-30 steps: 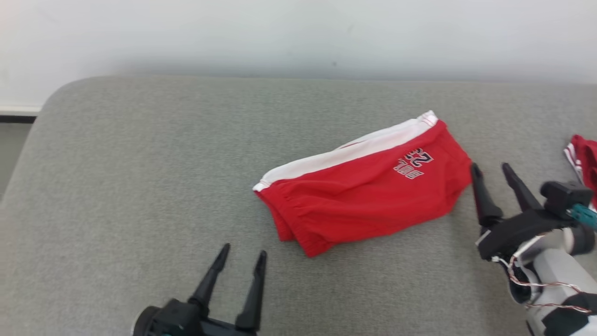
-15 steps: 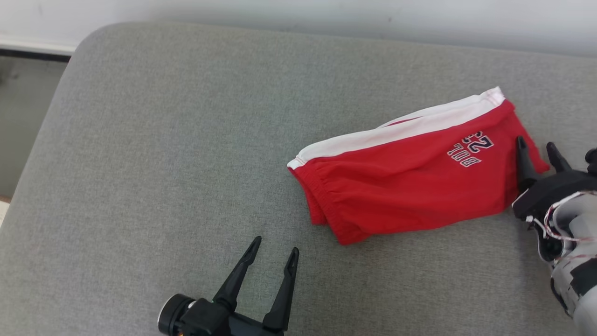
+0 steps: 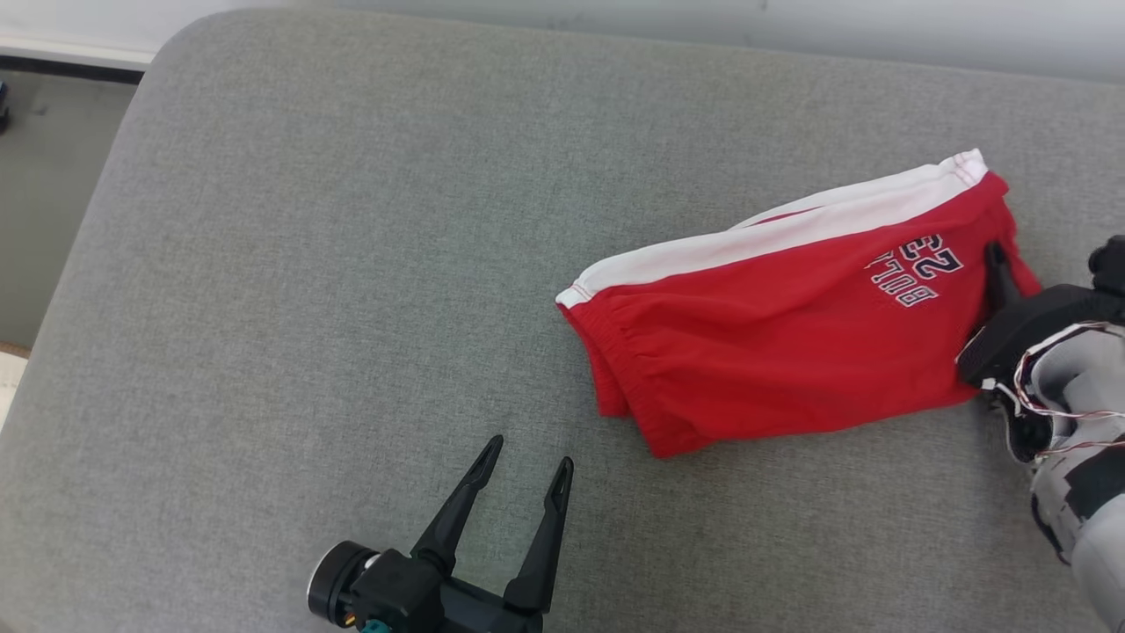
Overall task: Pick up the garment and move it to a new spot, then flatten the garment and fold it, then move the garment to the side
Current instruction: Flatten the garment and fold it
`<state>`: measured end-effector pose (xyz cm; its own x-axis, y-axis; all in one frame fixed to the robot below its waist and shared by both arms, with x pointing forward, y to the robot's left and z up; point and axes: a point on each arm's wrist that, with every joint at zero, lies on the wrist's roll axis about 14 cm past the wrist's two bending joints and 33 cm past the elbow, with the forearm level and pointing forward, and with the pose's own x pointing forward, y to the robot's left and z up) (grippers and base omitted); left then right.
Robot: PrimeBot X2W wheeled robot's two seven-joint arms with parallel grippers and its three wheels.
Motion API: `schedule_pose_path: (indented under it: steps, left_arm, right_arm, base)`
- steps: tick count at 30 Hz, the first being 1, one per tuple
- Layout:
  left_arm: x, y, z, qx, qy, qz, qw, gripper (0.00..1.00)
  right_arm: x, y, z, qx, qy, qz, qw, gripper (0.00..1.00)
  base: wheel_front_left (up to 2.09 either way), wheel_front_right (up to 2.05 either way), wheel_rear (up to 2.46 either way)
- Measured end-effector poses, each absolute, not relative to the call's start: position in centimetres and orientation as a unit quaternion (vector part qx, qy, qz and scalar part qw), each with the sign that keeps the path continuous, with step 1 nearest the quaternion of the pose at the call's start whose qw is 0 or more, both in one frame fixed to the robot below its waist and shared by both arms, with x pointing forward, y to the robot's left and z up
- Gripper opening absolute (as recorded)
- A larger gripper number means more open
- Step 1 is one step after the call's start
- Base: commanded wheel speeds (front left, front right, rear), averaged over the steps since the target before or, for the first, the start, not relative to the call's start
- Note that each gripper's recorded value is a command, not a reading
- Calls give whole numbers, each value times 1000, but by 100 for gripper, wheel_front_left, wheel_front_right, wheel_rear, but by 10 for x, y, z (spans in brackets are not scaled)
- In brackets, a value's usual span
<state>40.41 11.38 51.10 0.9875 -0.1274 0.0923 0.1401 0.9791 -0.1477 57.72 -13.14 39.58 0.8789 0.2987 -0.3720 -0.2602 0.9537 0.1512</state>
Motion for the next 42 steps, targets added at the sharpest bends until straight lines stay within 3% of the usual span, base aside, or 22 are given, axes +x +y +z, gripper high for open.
schedule_pose_path:
  steps: [17,29,37,42]
  left_arm:
    - [391,89,530,-84,-67,-106,989,100]
    - [384,68,543,-89,-83,-141,983,100]
    - [382,64,542,-91,-81,-146,982,100]
    - [376,61,545,-93,-83,-150,981,100]
  right_arm:
    - [525,-182,429,118,147,82,979,0]
    - [482,-236,436,99,130,28,986,0]
    - [486,-216,465,85,85,64,991,0]
    - [488,-172,498,78,35,124,989,0]
  base:
    - [0,0,0]
    - [0,0,0]
    - [0,0,0]
    - [0,0,0]
